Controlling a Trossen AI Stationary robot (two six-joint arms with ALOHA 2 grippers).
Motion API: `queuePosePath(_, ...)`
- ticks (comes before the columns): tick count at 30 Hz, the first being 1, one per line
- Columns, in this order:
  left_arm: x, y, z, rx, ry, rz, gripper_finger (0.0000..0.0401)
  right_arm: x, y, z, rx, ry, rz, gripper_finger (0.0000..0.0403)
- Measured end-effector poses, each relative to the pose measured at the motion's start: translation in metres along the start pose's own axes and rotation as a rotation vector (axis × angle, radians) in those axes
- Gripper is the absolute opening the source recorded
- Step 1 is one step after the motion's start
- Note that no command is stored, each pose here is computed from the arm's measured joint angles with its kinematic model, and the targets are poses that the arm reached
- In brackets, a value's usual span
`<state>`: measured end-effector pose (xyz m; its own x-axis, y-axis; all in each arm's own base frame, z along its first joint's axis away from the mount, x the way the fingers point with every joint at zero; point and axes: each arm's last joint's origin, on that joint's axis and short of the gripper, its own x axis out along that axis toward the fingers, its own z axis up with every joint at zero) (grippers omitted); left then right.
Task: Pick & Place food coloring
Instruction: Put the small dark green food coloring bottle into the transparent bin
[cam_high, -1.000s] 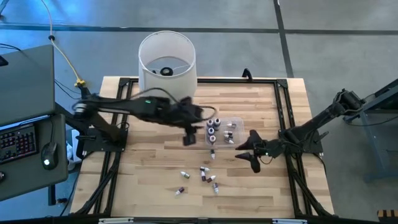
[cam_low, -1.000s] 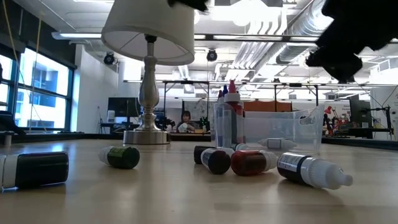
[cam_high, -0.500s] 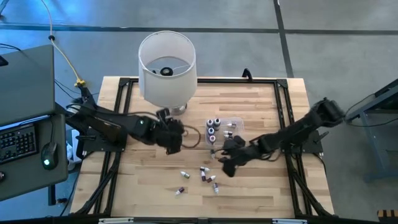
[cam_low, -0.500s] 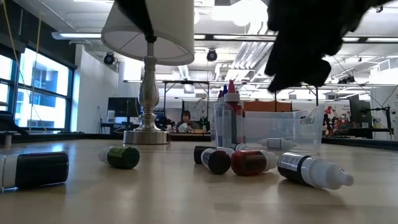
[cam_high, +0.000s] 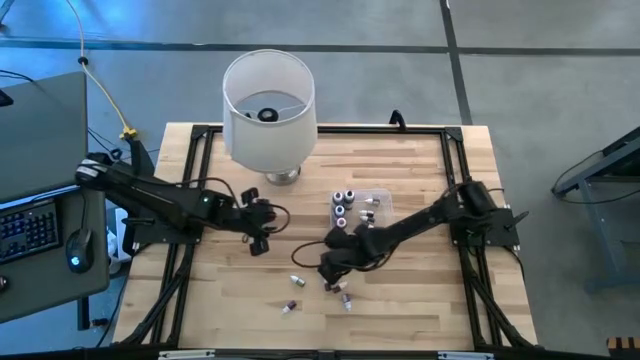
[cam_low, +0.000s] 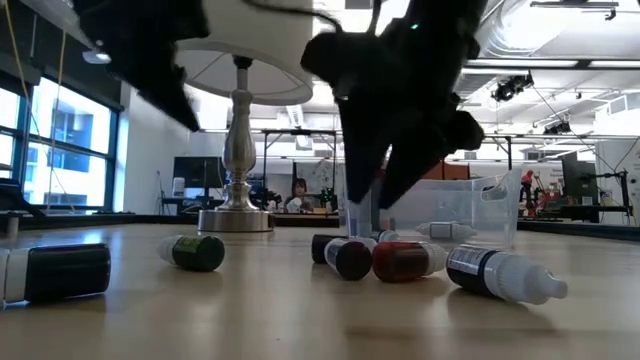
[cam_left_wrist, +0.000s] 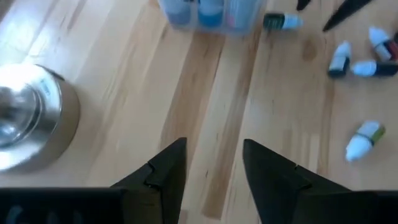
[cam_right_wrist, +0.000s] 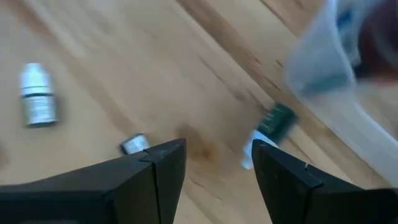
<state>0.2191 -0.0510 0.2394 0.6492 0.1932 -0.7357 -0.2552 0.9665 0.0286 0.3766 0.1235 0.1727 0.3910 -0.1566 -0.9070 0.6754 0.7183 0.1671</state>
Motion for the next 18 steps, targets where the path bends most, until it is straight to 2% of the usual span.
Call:
queuePosePath(3, -0.001, 0.003, -0.007, -0.009, -0.020, -0.007, 0.0154, -0.003, 0.003, 0.002, 0.040, 0.036, -0.078, 0.0176)
queuePosePath(8, -0.002, 0.006, -0.012, 0.004, -0.003, 0.009, 0.0154, -0.004, -0.001, 0.002, 0.135, -0.033, -0.148, 0.0176)
queuePosePath(18, -0.002, 0.006, -0.010, 0.024, -0.016, 0.001, 0.0154, 0.030, -0.029, -0.009, 0.245, 0.013, -0.170, 0.0176)
